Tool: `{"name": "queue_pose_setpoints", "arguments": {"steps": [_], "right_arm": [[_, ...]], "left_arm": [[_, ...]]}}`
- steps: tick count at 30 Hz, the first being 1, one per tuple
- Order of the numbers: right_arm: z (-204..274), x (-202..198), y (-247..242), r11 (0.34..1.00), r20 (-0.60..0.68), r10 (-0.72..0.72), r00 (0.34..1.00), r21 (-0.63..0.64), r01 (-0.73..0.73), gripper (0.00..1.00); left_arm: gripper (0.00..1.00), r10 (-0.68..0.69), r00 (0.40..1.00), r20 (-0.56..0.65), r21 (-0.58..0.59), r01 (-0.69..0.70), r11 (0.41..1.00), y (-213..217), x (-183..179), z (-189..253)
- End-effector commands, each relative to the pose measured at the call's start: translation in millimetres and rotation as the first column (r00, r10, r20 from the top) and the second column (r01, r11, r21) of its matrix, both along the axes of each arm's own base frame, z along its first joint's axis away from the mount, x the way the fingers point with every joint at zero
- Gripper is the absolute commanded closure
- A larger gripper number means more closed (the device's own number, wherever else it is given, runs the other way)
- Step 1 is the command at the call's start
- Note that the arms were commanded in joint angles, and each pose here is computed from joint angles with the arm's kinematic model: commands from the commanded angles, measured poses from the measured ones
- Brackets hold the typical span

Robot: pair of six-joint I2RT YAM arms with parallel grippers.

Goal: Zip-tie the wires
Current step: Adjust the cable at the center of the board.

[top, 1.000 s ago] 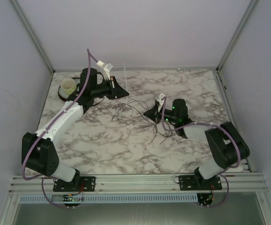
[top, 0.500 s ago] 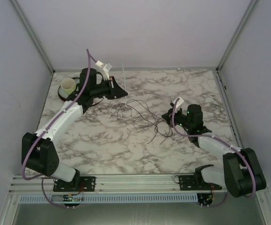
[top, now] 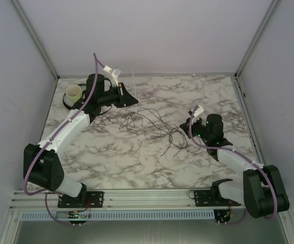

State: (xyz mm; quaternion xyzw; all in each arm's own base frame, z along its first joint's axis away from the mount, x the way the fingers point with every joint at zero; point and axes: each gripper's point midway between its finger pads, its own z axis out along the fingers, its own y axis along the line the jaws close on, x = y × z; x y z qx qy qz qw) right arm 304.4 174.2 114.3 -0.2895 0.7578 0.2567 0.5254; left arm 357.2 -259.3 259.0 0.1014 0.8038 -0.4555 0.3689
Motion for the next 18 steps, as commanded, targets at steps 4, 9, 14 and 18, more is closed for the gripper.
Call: {"name": "queue_pose_setpoints", "arguments": {"steps": [4,9,14,18], "right_arm": [[18,6,-35,0.99,0.064,-0.137,0.988,0.022,0.136,1.0],[15,3,-42,0.988,0.06,-0.156,0.986,0.03,0.155,1.0],[11,5,-48,0.983,0.045,-0.183,0.982,0.025,0.182,1.0],[12,7,-55,0.977,0.046,-0.211,0.976,0.03,0.21,1.0]], "left_arm": [[1.0,0.026,0.999,0.034,-0.001,-0.026,1.0,8,4,11],[1.0,0.029,0.999,0.041,-0.007,-0.028,1.0,8,6,15],[1.0,0.03,0.999,0.041,-0.007,-0.03,1.0,8,6,14],[1.0,0.038,0.998,0.04,-0.006,-0.038,0.999,9,7,14]]}}
